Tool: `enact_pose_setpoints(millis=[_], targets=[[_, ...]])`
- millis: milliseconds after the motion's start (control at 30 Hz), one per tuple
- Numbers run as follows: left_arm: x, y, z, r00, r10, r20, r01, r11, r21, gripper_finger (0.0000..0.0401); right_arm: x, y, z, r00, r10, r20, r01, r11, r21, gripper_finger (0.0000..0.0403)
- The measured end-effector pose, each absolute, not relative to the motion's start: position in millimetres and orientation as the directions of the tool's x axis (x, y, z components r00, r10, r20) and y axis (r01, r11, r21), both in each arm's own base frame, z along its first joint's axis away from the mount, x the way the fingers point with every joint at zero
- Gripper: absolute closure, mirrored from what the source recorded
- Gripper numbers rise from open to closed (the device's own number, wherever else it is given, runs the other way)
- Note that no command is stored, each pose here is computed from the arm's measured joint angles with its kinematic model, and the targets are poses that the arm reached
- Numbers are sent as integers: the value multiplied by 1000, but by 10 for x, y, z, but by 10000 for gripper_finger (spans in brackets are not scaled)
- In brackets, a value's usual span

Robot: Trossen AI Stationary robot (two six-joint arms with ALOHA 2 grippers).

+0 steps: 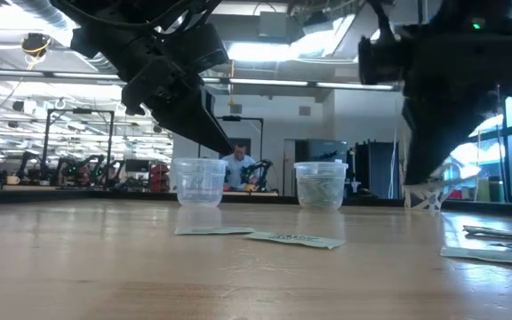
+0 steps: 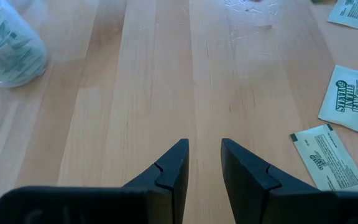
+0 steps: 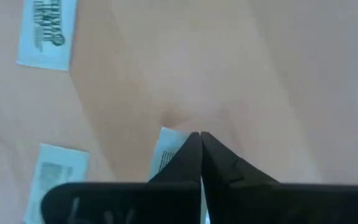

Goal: Pick and place Stevia / Truvia into bins
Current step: Put the stevia packet into the right transparent container

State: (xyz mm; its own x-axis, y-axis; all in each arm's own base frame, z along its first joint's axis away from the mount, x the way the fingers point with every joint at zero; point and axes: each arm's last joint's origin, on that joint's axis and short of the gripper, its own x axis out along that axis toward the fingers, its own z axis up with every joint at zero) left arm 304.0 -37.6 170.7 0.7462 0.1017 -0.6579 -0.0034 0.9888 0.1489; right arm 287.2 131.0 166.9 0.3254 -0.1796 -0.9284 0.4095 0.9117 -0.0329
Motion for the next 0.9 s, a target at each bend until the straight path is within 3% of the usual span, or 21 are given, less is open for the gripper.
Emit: enact_pose_setpoints(millis=[200, 467, 633, 900], targets=[[3039, -376, 1705, 745, 102, -659, -3, 989, 149, 313, 2979, 1099, 2047, 433, -264, -862, 351, 930, -108, 402], [3039, -376, 1706, 745, 102, -659, -3, 989, 149, 313, 3113, 383, 2585, 496, -406, -768, 288, 911, -296, 402], [3040, -376, 1707, 746, 102, -659, -3, 989, 149, 313, 3150, -192, 2695, 483, -479, -733, 296, 877, -379, 402], [3040, -374, 1706, 745, 105, -659, -6, 989, 151, 313, 3213, -955, 2528, 457, -494, -740, 321, 867, -381, 403]])
